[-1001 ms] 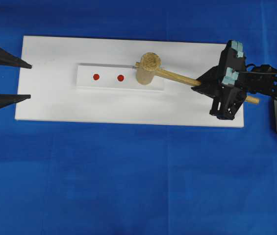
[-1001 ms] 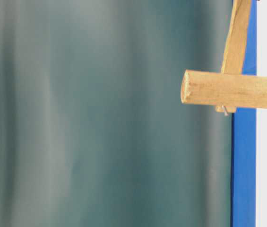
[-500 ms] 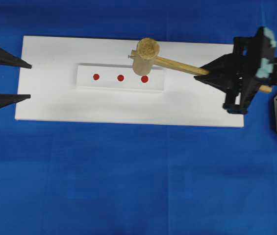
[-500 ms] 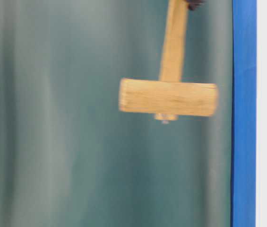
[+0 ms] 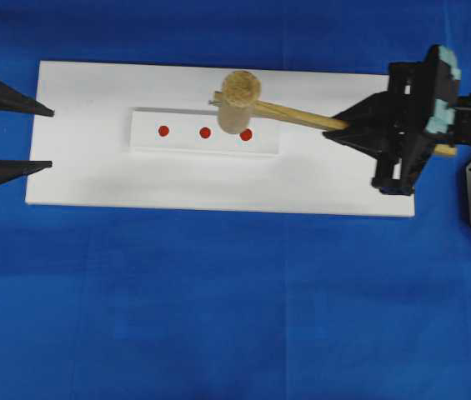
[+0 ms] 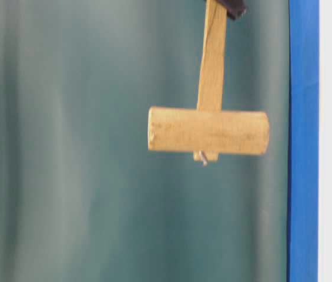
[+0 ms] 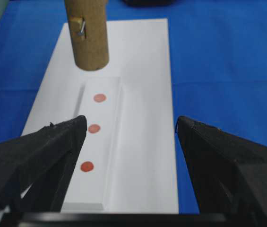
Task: Hit the mark with a hammer.
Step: 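Carry the mallet head back toward the left gripper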
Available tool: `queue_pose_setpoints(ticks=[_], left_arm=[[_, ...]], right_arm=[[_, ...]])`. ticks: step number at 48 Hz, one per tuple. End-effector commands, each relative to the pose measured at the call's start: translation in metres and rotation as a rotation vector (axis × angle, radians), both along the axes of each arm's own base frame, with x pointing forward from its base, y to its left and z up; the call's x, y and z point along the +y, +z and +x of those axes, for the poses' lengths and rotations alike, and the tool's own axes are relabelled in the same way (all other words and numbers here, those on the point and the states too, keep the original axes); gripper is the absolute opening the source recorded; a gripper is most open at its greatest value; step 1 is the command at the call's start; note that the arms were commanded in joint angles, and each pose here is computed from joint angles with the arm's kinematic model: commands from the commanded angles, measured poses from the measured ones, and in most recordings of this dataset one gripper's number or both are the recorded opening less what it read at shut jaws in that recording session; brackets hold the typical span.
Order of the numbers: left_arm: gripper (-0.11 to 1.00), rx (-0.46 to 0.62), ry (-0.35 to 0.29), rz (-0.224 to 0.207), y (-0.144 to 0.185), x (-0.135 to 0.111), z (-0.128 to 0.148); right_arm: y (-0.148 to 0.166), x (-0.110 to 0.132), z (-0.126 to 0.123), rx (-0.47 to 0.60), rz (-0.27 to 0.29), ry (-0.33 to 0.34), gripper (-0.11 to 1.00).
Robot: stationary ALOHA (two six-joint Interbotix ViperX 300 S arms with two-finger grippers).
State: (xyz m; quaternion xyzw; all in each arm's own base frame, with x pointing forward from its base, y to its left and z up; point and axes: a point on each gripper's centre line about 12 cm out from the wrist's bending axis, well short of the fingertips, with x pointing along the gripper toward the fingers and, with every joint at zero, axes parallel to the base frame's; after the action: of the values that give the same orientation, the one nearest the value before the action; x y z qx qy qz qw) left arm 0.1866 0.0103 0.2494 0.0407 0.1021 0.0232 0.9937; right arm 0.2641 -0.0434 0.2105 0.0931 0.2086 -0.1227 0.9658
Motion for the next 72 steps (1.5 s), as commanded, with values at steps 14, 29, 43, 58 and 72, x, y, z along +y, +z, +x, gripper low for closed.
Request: queue_pose_setpoints(ticks=[14, 29, 43, 58, 72], left_arm=[[0.74, -0.009, 0.002, -0.002, 0.004, 0.000, 0.003], [0.74, -0.009, 0.002, -0.001, 0.004, 0.000, 0.002], [0.75, -0.032, 0.012, -0.002, 0.006, 0.002, 0.004], [0.87, -0.080, 0.051, -0.041, -0.004, 0.010, 0.028], [0.94, -0.081, 0.071, -0.081, -0.013, 0.017, 0.067]], right_arm=[[0.020, -0.002, 0.066, -0.018, -0.021, 0.027, 0.02], [0.022, 0.002, 0.114, -0.001, -0.029, 0.072, 0.02], [0.021, 0.005, 0.118, 0.003, -0.039, 0.087, 0.02], [0.022, 0.005, 0.118, -0.001, -0.051, 0.091, 0.02], [0.022, 0.005, 0.118, -0.001, -0.051, 0.092, 0.02]])
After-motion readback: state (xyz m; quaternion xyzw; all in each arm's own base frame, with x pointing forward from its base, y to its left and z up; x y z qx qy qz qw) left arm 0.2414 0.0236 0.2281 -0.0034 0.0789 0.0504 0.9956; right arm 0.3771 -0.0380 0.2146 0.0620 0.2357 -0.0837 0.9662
